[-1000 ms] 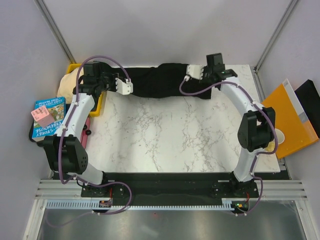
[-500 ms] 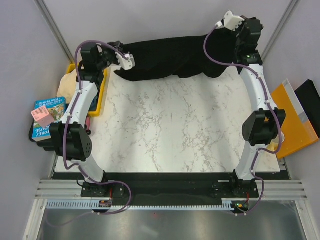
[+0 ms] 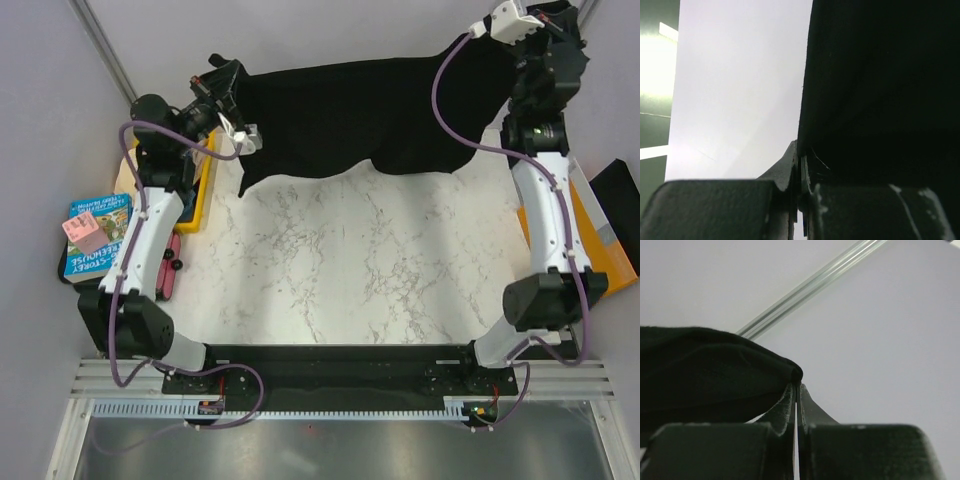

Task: Fold and stack the t-shirts
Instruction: Flatten out the tshirt

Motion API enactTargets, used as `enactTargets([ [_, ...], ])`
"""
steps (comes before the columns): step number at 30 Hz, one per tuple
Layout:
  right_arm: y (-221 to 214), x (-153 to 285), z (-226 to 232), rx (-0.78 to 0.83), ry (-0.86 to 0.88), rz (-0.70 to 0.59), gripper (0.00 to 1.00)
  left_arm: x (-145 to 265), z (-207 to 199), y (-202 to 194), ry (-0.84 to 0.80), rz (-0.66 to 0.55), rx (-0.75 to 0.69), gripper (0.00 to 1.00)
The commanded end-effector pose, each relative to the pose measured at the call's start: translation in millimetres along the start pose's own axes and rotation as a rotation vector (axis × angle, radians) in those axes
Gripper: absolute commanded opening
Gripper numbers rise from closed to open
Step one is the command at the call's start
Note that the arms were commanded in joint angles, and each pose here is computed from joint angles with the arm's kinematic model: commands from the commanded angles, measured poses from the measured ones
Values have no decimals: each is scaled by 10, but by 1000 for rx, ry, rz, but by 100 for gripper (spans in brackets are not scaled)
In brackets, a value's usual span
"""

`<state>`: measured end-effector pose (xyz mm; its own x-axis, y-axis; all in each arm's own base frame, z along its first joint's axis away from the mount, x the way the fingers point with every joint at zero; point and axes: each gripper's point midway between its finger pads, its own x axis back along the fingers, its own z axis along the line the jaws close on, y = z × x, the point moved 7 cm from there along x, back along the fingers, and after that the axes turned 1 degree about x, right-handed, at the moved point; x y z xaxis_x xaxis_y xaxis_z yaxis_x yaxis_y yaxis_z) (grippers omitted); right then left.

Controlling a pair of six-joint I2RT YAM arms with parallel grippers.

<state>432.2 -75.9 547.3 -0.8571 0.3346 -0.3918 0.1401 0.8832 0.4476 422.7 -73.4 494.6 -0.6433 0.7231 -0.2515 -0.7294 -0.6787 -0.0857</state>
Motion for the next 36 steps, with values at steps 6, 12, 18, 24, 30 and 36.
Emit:
enactTargets([
  [6,122,974,-992,-84,-29,-145,0,900,775,893,-48,23,10,2],
  [12,238,1059,-1229,-102,-32,-199,0,955,940,903,-55,65,97,2],
  [18,77,651,-549,-42,44,-131,0,667,254,396,-322,74,145,2],
  [24,-17,-112,-147,32,-6,-99,0,186,-380,-385,-570,85,93,2],
  [30,-29,-710,-39,90,-140,-105,0,-268,-417,-897,-526,103,-93,2],
  [36,104,-560,-618,75,-295,-183,0,-335,538,-843,-148,209,-265,2],
])
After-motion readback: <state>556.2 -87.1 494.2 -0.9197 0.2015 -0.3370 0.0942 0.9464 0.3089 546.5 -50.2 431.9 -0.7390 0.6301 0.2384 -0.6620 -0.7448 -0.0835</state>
